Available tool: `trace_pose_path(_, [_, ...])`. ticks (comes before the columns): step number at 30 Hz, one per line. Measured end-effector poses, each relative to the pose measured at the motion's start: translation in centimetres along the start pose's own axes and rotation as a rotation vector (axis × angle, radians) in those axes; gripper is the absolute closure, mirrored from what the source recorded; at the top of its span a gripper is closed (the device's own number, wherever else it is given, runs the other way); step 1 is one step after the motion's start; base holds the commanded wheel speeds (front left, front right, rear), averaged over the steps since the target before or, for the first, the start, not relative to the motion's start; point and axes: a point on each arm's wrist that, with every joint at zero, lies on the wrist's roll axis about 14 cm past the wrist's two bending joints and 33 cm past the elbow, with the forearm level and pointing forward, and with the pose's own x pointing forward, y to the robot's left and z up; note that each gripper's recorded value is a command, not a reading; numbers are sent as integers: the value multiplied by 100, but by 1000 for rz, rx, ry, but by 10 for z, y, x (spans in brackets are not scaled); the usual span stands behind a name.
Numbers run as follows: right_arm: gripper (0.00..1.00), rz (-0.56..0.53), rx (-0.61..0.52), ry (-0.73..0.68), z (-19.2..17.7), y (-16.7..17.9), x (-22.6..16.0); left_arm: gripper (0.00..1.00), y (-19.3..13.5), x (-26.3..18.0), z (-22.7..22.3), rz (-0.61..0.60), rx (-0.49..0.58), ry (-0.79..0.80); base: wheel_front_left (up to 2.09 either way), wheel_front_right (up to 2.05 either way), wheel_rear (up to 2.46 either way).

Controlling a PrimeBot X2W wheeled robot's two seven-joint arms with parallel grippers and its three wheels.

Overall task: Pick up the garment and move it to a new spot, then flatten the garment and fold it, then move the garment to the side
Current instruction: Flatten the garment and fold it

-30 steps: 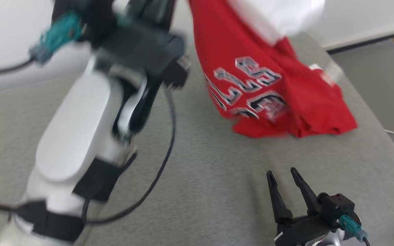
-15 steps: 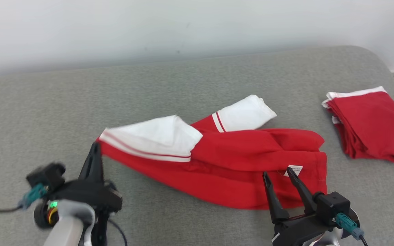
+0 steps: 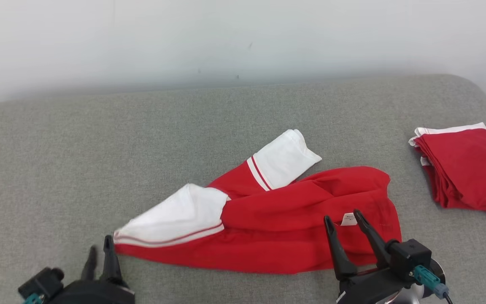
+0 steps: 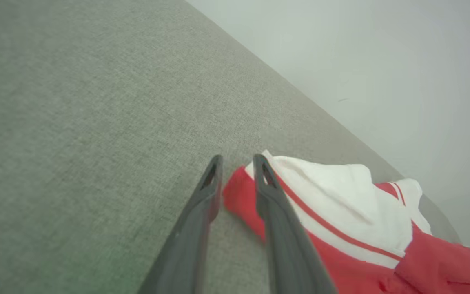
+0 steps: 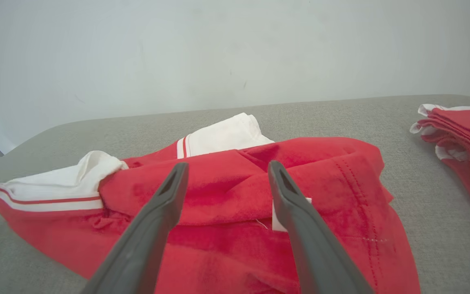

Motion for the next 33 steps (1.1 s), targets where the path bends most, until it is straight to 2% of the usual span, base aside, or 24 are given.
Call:
trace_pose_path(2, [0,-1,-2,2,0,0,-3,0,12,-6,-1,35,10,3,0,0,0])
trace_pose_path(5, [0,-7,-9,-14,6,-2,-4,0,34,-13,7,88,103,-4,0,0,0])
trace_pose_path(7, [0,-17,-19,-31,13,-5,-5,0,35,-15,15,72,162,-19,0,0,0])
trace_pose_path(10, [0,-38,-35,-50,21,-12,-7,0,-1,-12,23,-96,310,-38,0,0,0])
trace_pose_path(16, [0,-67,-54,-65,31,-22,-8,0,-72,-18,-22,-386,593,118,0,0,0])
trace_pose_path(20, [0,-75,-54,-65,31,-24,-8,0,-82,-10,-35,-437,748,168,0,0,0])
trace_pose_path(28, [0,-110,-34,-49,24,-35,-13,0,-78,10,-63,-457,886,268,0,0,0])
trace_pose_path(30, [0,-119,-33,-45,23,-37,-14,7,-78,14,-66,-456,894,276,0,0,0])
trace_pose_path(31, [0,-122,-32,-43,22,-38,-15,25,-77,16,-67,-453,897,280,0,0,0])
trace_pose_path(32, [0,-126,-31,-45,22,-40,-15,34,-78,18,-68,-451,895,282,0,0,0])
trace_pose_path(33, [0,-128,-29,-45,22,-40,-16,34,-78,19,-69,-447,887,281,0,0,0])
